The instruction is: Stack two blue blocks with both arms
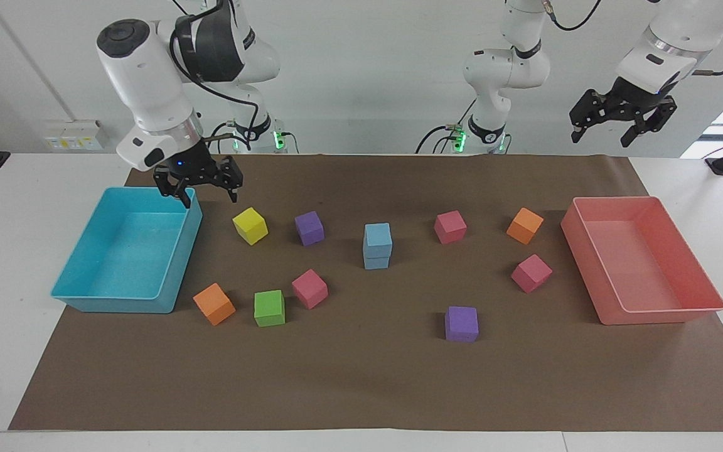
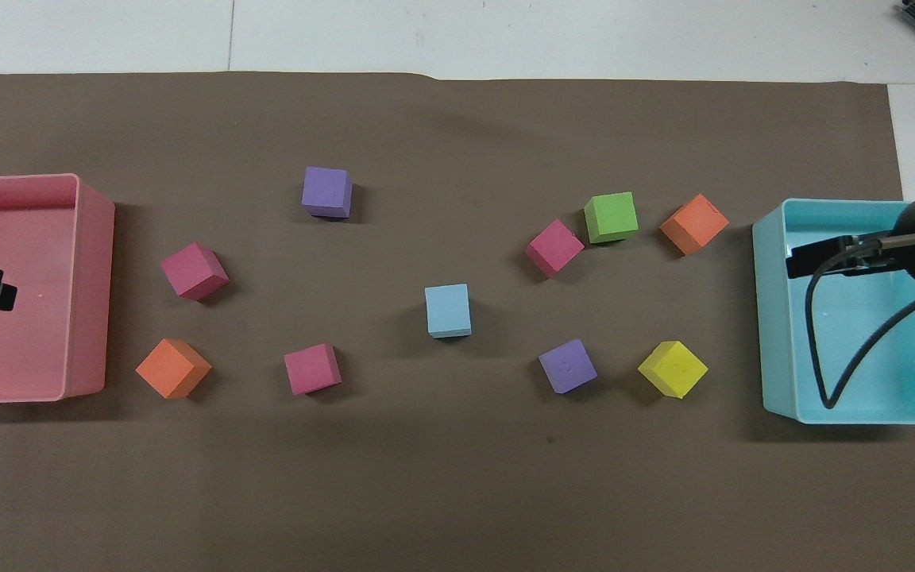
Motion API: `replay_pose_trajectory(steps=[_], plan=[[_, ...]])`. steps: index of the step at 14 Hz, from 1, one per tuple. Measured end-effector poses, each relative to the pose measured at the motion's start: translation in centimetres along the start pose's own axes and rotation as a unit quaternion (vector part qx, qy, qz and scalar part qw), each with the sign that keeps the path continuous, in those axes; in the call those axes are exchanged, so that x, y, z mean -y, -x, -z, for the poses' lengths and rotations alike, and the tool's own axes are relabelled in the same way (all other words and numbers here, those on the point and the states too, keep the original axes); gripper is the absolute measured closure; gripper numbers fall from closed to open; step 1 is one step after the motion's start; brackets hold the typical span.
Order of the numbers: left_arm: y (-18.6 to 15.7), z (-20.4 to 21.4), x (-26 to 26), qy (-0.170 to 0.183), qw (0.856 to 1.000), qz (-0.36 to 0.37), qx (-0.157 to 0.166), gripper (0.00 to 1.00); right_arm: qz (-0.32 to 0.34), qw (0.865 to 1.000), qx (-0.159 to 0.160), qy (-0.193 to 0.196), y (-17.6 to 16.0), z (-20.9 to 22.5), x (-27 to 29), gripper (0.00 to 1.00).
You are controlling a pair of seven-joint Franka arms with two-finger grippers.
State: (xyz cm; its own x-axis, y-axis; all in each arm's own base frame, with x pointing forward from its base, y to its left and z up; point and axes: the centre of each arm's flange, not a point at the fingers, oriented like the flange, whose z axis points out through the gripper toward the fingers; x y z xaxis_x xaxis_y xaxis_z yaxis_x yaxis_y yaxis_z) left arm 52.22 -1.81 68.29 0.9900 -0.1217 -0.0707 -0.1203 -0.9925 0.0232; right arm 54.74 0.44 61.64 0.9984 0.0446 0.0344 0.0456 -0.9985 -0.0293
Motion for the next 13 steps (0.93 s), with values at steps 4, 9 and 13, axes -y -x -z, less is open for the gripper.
replay_pose_trajectory(steps=[4,9,13], plan=[[0.0,0.0,0.0,0.0,1.0,0.0,-0.001,0.0,-0.02,1.0,0.01,0.0,0.5,1.0,-2.2,0.0],[-0.3,0.3,0.1,-0.001,1.0,0.0,-0.017,0.0,-0.032,0.999,0.034,0.003,1.8,1.8,-3.6,0.0],[-0.6,0.4,0.1,-0.002,1.0,0.0,-0.027,0.0,-0.026,0.999,0.026,0.012,3.4,4.0,-3.7,0.0]])
